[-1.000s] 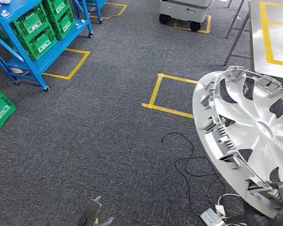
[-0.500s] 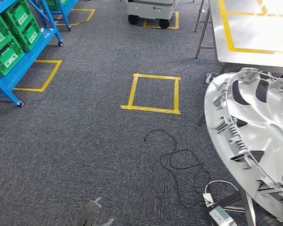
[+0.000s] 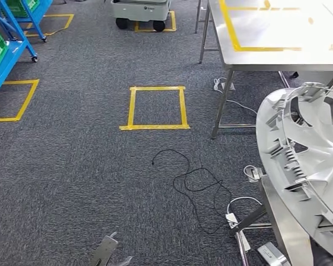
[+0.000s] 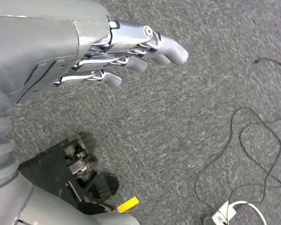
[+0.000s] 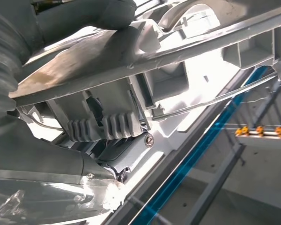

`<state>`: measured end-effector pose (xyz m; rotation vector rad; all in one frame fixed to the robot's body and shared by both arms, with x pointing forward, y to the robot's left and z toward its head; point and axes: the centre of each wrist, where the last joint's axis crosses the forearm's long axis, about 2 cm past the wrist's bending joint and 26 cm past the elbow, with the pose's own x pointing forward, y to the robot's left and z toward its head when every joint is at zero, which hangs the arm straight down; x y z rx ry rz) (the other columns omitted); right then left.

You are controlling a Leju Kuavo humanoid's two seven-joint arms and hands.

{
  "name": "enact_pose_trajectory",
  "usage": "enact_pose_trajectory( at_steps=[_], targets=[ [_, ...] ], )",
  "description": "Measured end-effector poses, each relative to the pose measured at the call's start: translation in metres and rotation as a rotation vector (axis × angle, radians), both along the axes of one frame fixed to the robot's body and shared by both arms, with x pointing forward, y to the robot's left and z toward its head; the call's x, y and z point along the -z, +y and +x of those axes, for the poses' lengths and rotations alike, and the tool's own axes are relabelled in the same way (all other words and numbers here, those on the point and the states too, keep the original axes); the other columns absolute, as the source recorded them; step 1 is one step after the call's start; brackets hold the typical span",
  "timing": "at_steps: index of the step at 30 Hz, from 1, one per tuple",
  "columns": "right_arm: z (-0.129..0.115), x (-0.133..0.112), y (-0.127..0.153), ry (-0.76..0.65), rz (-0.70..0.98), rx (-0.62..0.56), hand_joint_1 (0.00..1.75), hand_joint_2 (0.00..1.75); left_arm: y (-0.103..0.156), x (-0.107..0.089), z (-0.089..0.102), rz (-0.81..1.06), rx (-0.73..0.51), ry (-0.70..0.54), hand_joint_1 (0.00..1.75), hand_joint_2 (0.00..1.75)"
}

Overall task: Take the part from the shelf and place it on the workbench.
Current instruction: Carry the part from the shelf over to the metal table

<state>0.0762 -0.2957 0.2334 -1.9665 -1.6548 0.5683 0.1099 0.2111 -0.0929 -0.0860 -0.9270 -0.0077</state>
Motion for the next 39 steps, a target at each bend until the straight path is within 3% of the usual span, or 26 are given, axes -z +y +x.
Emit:
enact_pose_trajectory(
  at_steps=[39],
  targets=[
    [-0.006, -0.005, -0.014, -0.031, 0.041, 0.097, 1.75, 1.75, 0.012, 0.002, -0.003, -0.015, -0.014, 0.005, 0.00, 1.75]
  ],
)
